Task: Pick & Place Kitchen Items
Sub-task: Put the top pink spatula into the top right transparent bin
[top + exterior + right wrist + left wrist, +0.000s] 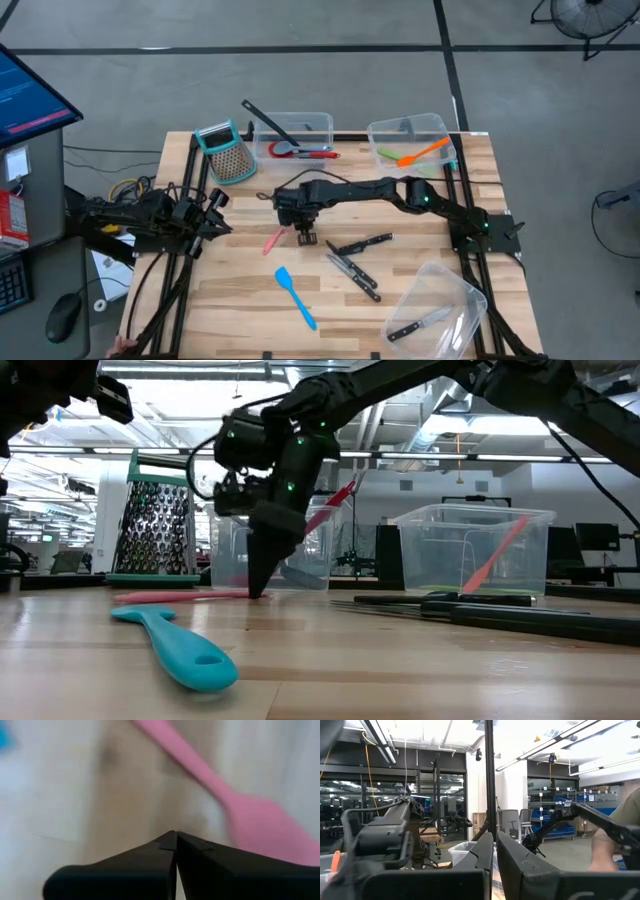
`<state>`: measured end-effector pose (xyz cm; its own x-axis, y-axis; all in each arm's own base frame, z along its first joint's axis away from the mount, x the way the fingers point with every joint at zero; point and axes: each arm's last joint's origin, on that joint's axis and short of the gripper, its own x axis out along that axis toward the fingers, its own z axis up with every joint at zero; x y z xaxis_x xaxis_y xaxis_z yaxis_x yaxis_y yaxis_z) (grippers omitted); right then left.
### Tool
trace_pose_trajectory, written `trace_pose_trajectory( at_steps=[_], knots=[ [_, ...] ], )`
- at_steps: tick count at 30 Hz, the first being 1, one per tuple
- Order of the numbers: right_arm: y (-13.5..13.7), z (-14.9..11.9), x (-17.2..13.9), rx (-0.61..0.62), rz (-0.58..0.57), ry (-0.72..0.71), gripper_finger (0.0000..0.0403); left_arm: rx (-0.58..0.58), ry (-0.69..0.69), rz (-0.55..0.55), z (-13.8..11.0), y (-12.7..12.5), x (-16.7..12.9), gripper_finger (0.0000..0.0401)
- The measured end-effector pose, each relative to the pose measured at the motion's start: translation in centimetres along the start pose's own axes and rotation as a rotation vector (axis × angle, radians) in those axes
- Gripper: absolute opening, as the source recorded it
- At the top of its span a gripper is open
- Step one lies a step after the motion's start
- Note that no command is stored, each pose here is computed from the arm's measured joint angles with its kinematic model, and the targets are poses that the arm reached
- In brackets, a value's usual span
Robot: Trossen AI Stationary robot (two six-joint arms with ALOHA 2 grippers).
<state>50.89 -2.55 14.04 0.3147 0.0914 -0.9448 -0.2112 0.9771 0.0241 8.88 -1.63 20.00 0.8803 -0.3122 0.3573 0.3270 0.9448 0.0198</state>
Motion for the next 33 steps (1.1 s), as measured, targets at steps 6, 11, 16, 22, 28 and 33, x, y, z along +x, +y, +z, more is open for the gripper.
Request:
trace_pose_trajectory(
  at_steps=[6, 11, 16, 22, 28, 33],
  knots=[
    [-1.9, 2.2, -4.8, -0.032, -0.101, -0.234, 0.0000, 0.000, 0.000, 0.000, 0.0, 0.0, 0.0, 0.0008],
    [-5.0, 1.9, -3.3, 0.076, -0.224, -0.274, 0.0000, 0.000, 0.000, 0.000, 0.0, 0.0, 0.0, 0.0008],
    [-5.4, 1.3, -1.6, 0.148, -0.209, -0.245, 0.0000, 0.000, 0.000, 0.000, 0.0, 0.0, 0.0, 0.0008],
    [-4.9, -0.8, 0.7, 0.216, -0.266, -0.110, 0.0000, 0.000, 0.000, 0.000, 0.0, 0.0, 0.0, 0.0008],
    [-3.1, -1.5, 0.9, 0.238, -0.252, 0.001, 0.0000, 0.000, 0.000, 0.000, 0.0, 0.0, 0.0, 0.0008],
    [-0.6, -1.8, 0.6, 0.265, -0.234, 0.090, 0.0000, 0.000, 0.000, 0.000, 0.0, 0.0, 0.0, 0.0008]
  ],
)
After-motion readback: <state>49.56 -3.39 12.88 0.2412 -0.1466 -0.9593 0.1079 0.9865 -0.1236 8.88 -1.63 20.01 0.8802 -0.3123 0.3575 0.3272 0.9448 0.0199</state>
